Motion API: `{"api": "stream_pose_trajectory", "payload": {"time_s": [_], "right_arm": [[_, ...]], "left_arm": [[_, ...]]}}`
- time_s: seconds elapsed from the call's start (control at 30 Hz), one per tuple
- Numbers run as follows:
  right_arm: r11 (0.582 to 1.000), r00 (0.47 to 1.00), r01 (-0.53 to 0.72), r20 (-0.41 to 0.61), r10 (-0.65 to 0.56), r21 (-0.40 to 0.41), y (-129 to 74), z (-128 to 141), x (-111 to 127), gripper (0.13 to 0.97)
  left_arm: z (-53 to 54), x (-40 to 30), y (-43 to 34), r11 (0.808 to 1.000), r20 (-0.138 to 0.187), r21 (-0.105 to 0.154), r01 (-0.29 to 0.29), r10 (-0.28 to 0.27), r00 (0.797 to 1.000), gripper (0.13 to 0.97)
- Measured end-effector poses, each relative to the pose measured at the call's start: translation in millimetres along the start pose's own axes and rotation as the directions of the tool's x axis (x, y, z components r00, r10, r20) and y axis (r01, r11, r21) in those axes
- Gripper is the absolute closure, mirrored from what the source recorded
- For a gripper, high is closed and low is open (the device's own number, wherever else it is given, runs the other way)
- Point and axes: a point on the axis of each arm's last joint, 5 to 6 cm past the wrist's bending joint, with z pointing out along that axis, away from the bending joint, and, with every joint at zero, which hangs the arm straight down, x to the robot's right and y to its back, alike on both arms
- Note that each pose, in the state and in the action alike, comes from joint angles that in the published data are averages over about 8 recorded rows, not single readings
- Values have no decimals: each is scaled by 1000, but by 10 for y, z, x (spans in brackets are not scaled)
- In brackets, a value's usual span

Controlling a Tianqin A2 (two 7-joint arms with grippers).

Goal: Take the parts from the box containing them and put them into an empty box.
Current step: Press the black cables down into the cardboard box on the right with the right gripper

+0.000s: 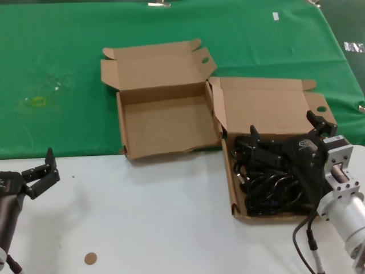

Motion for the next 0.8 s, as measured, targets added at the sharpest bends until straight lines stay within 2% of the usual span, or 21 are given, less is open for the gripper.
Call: {"api": "stream_pose_trajectory", "payload": {"time_s": [0.8], "right_arm": [[1000, 1000, 0, 0, 0, 0, 0, 0, 0, 130]], "left_arm": [[0, 0, 0, 1000, 0, 0, 0, 0, 1000, 150]]}}
